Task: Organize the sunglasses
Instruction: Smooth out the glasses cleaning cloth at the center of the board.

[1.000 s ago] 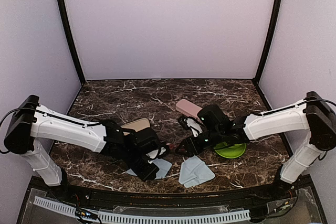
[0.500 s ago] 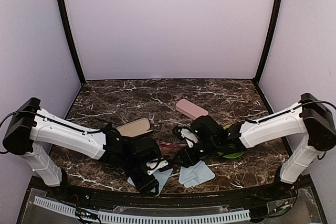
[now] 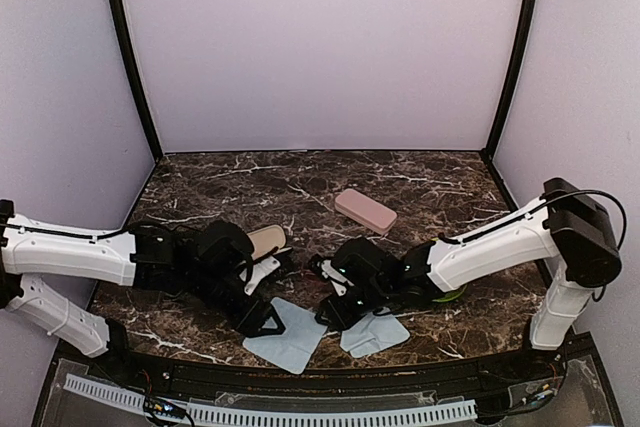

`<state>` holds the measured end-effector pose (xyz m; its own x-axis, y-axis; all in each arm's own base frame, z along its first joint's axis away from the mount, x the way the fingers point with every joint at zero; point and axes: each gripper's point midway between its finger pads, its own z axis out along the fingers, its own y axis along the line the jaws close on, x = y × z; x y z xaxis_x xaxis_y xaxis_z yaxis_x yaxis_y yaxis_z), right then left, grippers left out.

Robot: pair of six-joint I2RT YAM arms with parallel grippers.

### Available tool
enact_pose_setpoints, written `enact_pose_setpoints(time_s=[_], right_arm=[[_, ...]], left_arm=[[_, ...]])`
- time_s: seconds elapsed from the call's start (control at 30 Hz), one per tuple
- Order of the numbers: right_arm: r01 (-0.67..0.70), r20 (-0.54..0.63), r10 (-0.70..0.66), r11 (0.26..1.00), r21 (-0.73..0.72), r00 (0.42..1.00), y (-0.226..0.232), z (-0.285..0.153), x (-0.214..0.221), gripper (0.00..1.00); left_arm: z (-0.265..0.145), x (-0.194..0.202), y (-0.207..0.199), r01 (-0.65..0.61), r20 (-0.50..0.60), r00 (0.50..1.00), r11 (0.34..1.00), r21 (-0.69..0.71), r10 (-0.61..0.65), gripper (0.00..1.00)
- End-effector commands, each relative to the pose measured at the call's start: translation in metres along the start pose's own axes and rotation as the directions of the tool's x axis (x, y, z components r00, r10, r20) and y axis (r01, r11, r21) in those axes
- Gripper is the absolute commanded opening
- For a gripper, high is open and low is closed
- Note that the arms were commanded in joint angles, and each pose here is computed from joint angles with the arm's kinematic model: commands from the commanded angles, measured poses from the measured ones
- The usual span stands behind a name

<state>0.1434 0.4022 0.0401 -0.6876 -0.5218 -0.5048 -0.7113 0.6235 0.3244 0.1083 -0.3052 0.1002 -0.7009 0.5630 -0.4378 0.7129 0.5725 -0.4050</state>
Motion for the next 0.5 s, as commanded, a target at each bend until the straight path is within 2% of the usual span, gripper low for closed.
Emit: enact_pose_setpoints(time_s=[0.0,0.23,0.47], right_arm=[[0.015,-0.026,-0.013,0.996,0.088,1.000,-0.005,0.006,0.002,0.37],[0.060,-0.081,-0.048,0.988,0.143,0.996,-0.003,0.016,0.013,0.32],[0.099,-0.117,-0.078,0.977,0.188,0.990,-0.004,0.019,0.021,0.23]], left_arm=[[-0.024,-0.020,0.031,0.117,0.141,0.984,0.990,-0.083,-0.104,0.53],[-0.039,-0.034,0.065,0.250,0.241,0.948,0.955,-0.159,-0.208,0.54],[-0.038,-0.042,0.073,0.255,0.249,0.945,0.953,-0.165,-0.210,0.54]])
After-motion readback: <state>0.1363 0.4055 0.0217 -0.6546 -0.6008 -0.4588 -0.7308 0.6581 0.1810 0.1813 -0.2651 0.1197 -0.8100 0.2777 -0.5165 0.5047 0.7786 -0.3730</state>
